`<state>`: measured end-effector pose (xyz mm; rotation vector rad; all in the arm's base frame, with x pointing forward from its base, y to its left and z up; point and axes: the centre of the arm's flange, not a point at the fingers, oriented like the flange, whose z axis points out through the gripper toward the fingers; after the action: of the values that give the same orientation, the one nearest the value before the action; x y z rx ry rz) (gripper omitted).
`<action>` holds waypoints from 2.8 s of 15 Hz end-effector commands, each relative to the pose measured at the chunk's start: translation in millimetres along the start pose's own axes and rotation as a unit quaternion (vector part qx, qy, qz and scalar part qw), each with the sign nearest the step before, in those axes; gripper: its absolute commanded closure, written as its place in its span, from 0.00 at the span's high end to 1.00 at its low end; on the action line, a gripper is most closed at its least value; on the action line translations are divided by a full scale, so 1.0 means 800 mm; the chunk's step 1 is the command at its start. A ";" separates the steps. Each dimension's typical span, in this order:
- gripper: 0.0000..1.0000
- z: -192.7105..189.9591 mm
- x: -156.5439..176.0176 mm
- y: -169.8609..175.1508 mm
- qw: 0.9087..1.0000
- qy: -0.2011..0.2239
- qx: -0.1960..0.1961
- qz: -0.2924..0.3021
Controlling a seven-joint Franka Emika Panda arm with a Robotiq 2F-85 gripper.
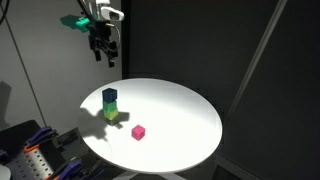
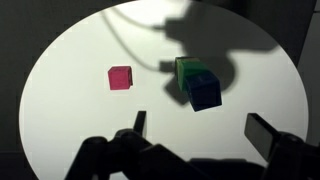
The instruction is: Pick up the blue block and put it on the pink block
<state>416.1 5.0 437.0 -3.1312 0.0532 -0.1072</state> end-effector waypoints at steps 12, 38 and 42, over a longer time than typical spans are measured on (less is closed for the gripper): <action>1.00 0.087 0.060 -0.040 0.999 -0.001 -0.040 0.024; 1.00 0.195 0.061 -0.078 0.995 -0.046 -0.062 -0.067; 1.00 0.204 0.067 -0.078 0.995 -0.042 -0.063 -0.070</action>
<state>474.6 67.7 281.0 -3.2488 -0.1300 0.0562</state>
